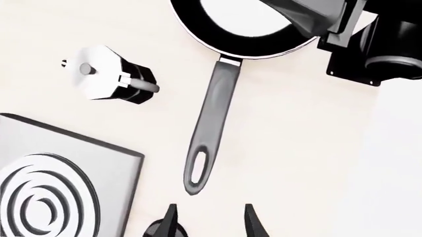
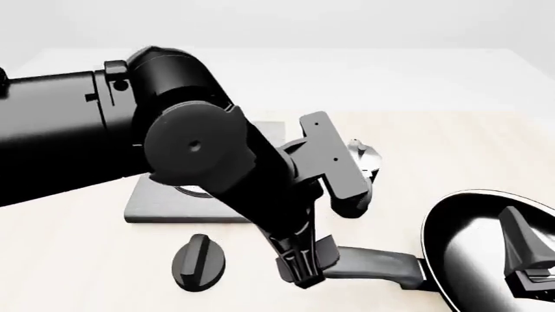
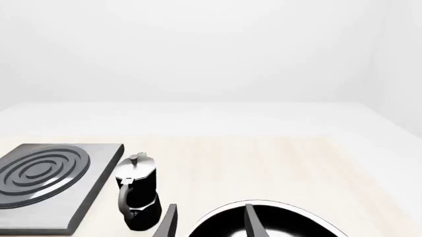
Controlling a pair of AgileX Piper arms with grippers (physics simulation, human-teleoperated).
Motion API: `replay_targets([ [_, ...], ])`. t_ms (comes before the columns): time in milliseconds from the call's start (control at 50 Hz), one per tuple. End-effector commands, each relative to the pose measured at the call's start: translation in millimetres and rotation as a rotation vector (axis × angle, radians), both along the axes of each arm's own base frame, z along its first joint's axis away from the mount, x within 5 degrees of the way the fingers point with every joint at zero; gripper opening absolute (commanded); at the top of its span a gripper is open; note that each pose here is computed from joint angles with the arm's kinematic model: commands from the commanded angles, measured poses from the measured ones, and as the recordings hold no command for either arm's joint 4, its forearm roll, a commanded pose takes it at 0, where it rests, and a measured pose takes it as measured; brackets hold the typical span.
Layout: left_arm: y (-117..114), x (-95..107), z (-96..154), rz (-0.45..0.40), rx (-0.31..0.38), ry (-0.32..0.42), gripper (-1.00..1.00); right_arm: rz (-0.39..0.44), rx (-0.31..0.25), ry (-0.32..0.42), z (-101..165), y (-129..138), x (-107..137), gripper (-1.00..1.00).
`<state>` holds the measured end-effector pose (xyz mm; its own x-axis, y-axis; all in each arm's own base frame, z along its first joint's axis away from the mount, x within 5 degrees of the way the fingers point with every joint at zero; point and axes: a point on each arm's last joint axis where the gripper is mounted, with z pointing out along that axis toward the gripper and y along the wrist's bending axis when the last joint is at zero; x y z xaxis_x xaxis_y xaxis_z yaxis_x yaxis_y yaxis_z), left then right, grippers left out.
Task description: Put the frying pan on the stove.
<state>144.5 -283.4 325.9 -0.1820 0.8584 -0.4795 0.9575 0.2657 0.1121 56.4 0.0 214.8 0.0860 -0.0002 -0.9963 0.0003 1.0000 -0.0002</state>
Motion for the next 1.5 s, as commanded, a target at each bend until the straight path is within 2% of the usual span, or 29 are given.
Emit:
replay_targets([
  [20,-10,1,-17,-0.003,0.001,0.006,1.0,0.0,0.0,0.0,0,0,0,1.0],
  [700,-31,9,-39,-0.013,-0.002,0.002,1.0,0.0,0.0,0.0,0,0,0,1.0],
  [960,-38,21,-46,-0.005,-0.002,-0.007,1.0,0.0,0.0,0.0,0,0,0,1.0],
  [980,-39,27,-47,-0.003,0.003,-0.011,1.0,0.0,0.0,0.0,0,0,0,1.0],
  [1180,-45,27,-52,-0.002,-0.006,-0.011,1.0,0.0,0.0,0.0,0,0,0,1.0],
  [1280,-51,40,-57,-0.002,0.007,-0.018,1.0,0.0,0.0,0.0,0,0,0,1.0],
  [1500,-68,49,-67,-0.001,0.012,-0.014,1.0,0.0,0.0,0.0,0,0,0,1.0],
])
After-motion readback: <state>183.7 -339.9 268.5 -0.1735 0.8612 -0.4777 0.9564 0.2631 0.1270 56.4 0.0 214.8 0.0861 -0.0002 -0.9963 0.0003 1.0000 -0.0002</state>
